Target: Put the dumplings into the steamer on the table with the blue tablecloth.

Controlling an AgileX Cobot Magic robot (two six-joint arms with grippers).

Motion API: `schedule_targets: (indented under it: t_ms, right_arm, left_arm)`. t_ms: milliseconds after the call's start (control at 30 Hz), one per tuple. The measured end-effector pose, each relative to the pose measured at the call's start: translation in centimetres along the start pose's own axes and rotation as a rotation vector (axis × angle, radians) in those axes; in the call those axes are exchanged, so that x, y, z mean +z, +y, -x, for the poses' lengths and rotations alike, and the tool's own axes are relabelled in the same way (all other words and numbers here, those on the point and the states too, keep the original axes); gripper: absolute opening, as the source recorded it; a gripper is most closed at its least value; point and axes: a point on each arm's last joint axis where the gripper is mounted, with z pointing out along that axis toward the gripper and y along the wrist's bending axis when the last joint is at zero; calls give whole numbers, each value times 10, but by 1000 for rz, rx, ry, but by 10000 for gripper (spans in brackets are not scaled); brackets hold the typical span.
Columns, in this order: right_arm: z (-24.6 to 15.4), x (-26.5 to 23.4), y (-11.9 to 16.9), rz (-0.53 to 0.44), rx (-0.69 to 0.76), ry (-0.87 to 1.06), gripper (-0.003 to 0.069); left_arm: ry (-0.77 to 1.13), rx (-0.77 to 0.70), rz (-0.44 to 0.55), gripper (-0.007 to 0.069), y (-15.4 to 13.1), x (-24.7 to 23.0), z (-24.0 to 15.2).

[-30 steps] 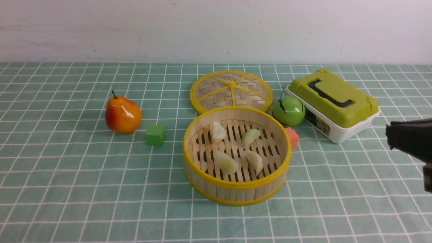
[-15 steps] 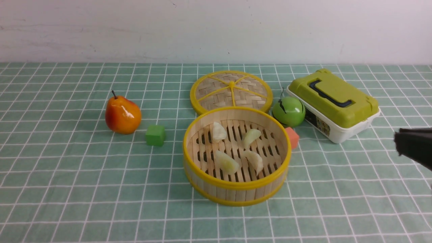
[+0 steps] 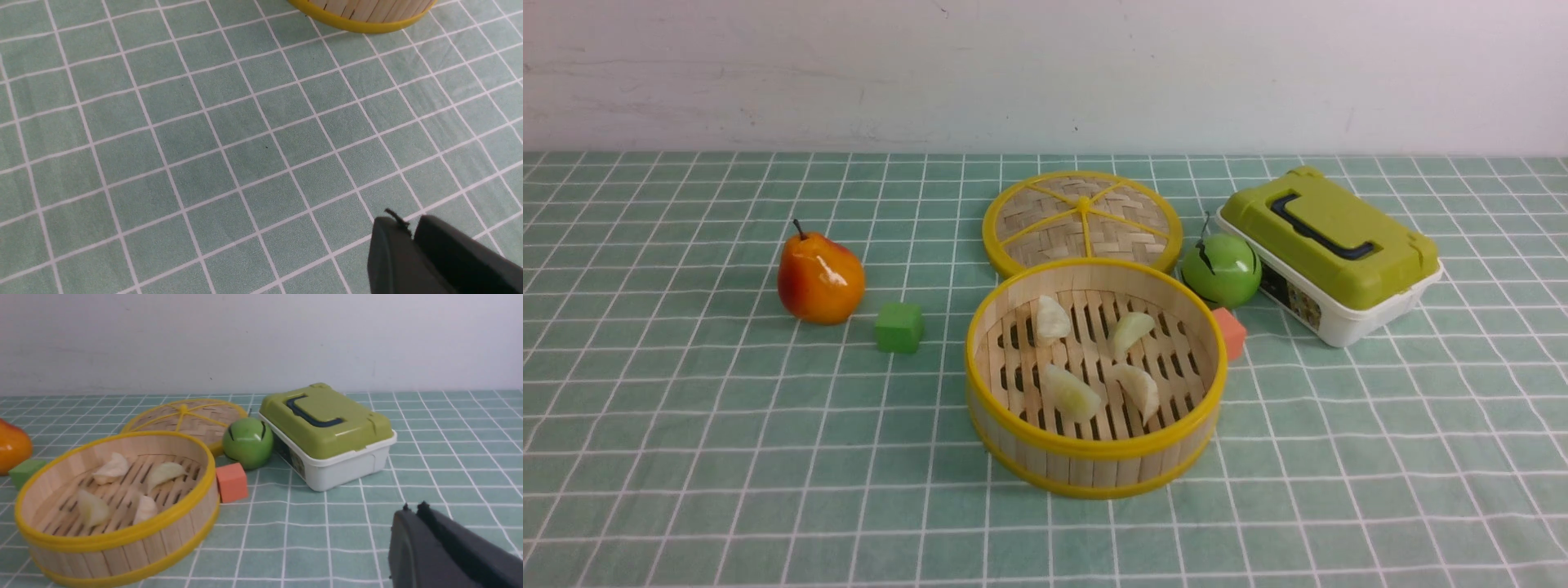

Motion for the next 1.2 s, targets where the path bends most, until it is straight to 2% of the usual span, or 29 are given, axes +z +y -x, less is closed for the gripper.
schedule_targets:
  t_ms: [133, 367, 600, 1200]
  right_arm:
    - [-32, 1, -6, -42, 22, 30, -4]
    - [-59, 3, -11, -70, -2, 113, -4]
    - [-66, 1, -14, -104, -24, 199, -4]
    - [-66, 1, -14, -105, -17, 210, -12]
  left_arm:
    - [1, 0, 0, 76, 0, 0, 0]
    - [2, 0, 0, 81, 0, 0, 0]
    - [2, 0, 0, 88, 0, 0, 0]
    - [3, 0, 1, 106, 0, 1, 0]
